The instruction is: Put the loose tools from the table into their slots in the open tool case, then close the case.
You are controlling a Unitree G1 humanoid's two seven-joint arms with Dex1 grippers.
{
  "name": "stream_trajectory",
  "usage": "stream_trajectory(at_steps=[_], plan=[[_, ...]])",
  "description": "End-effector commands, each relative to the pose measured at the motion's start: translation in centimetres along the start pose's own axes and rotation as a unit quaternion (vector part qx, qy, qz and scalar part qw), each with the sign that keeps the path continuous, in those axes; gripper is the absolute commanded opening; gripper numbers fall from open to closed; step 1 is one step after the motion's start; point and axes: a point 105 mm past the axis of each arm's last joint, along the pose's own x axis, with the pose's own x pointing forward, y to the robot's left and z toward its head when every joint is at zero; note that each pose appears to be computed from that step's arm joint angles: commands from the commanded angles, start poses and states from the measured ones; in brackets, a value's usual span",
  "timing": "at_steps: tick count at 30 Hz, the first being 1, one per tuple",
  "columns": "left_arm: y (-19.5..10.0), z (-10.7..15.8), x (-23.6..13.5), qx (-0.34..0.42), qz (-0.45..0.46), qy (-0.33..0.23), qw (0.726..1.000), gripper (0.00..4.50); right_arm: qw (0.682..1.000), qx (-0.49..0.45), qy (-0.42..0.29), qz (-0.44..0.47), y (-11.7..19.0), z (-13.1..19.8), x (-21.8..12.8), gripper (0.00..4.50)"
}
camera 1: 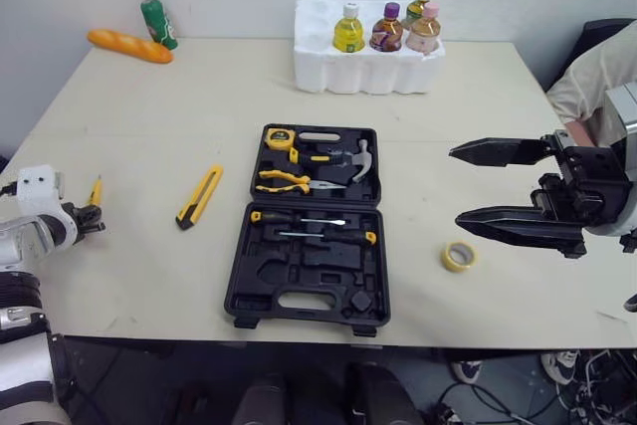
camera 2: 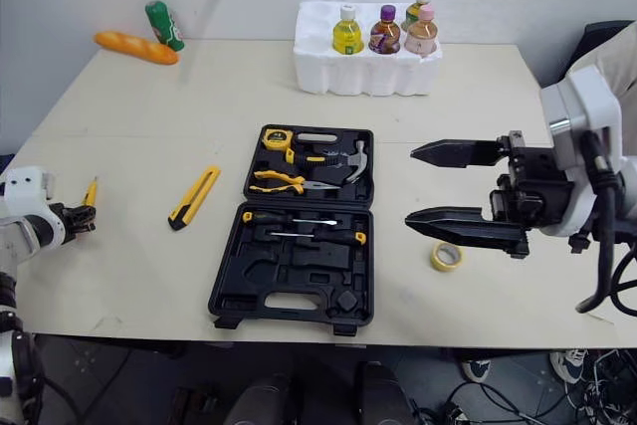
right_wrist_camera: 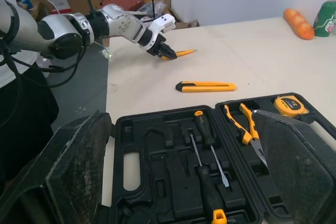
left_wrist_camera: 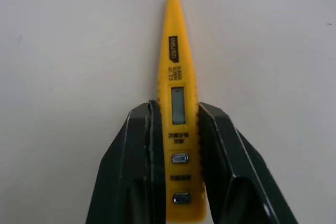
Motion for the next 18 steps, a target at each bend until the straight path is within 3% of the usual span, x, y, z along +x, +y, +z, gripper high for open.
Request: stream_trajectory(at_steps=[1, 4, 6, 8, 10, 18], plan=[[-3.9, 6.1, -3.2, 0.126, -0.094, -0.104, 0.982, 0.54, 0.999, -0.011, 0.014, -0.027, 0.1, 0.2, -1.3, 4.5], [-11.1, 6.6, -7.2, 0.243, -0.276, -0.111, 0.923, 0.54, 0.999, 0.002, 0.025, -0.045, 0.3, -0.4, -2.2, 4.5], [-15.9, 5.2, -9.8, 0.347, -0.395, -0.092, 0.846, 0.54, 0.997, 0.011, 0.051, -0.055, 0.6, -1.9, -2.9, 4.5], [-18.8, 3.9, -11.3, 0.406, -0.467, -0.071, 0.782, 0.54, 0.995, 0.015, 0.073, -0.062, 0.9, -3.1, -3.4, 4.5], [-20.5, 3.4, -11.7, 0.436, -0.503, -0.052, 0.745, 0.54, 0.995, 0.016, 0.079, -0.064, 1.2, -3.6, -3.6, 4.5], [-24.5, 2.1, -9.4, 0.515, -0.531, 0.01, 0.673, 0.54, 0.993, 0.016, 0.092, -0.071, 2.3, -4.7, -3.1, 4.5]])
